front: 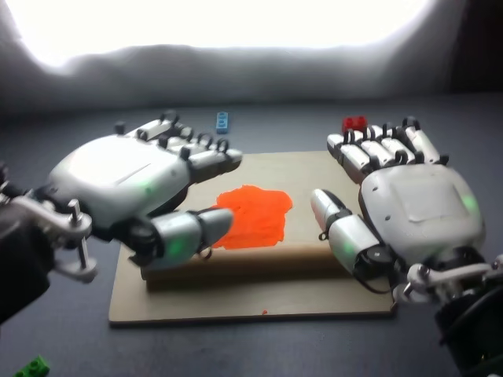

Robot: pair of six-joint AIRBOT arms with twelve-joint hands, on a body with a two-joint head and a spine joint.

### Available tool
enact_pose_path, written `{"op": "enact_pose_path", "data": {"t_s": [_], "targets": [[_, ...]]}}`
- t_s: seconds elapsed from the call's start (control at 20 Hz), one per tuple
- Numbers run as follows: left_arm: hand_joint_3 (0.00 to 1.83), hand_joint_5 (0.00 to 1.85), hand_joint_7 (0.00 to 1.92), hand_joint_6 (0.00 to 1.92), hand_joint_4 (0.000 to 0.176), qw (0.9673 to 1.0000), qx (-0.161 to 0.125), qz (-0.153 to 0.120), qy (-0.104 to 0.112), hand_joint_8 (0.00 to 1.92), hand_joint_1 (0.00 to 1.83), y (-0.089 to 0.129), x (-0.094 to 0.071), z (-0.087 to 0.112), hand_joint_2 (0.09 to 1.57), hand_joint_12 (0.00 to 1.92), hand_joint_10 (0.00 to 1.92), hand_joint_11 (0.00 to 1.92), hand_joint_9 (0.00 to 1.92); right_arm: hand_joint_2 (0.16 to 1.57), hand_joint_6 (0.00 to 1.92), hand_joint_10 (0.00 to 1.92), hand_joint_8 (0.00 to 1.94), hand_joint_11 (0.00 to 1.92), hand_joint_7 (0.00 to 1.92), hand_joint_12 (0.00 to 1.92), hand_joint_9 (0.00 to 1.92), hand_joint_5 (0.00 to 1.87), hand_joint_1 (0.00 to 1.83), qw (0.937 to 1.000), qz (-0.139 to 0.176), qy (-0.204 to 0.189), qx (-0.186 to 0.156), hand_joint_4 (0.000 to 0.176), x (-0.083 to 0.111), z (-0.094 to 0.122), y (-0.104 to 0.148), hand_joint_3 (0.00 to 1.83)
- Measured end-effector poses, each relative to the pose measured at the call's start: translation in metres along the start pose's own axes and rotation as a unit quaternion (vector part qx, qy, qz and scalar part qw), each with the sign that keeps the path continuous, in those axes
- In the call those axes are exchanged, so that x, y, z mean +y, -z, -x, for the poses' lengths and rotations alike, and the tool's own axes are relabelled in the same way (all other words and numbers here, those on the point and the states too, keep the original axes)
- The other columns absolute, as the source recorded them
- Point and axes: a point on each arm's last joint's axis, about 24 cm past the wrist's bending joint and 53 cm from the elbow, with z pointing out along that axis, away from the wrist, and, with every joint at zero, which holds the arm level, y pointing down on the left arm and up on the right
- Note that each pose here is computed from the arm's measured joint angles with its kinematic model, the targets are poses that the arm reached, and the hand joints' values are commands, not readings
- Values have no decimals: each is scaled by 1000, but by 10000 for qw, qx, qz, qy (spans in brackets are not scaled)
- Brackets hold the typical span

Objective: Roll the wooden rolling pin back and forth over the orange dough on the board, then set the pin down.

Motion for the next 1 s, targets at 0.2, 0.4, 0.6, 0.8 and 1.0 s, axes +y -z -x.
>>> {"op": "enact_pose_path", "data": {"t_s": [0.2, 0.4, 0.6, 0.8, 1.0], "targets": [[0, 382, 502, 41, 0, 9994, 248, -199, -110, 44, 0, -6, -21, 2, 1455, 802, 54, 0, 414, 1470, 91, 104, 77, 0, 651, 1282, 558, 611, 0, 9998, 160, -90, -68, 0, 10, 23, -14, 0], [0, 647, 702, 71, 0, 9991, 303, -184, -250, 264, 0, 3, -24, 19, 1464, 1490, 932, 102, 407, 1358, 748, 970, 459, 204, 828, 1579, 574, 599, 322, 9997, 196, -159, 34, 0, 11, 37, -27, 0], [3, 511, 488, 1234, 0, 9990, 217, -173, -339, 1464, 0, 11, -26, 37, 1495, 1918, 1690, 201, 378, 1383, 1334, 1673, 1386, 452, 663, 1902, 543, 578, 364, 9987, 302, -388, 117, 0, 18, 50, -38, 4], [4, 684, 696, 1465, 0, 9987, 218, -329, -310, 1708, 63, 11, -42, 40, 1537, 1921, 1845, 448, 605, 1416, 1569, 1877, 1667, 671, 814, 1921, 739, 707, 426, 9970, 372, -639, 242, 0, 24, 60, -47, 1], [5, 619, 663, 1698, 0, 9984, 267, -397, -294, 1892, 97, 12, -49, 35, 1557, 1921, 1921, 493, 635, 1415, 1648, 1921, 1733, 721, 833, 1921, 773, 711, 600, 9931, 503, -926, 511, 0, 37, 66, -56, 32]]}}
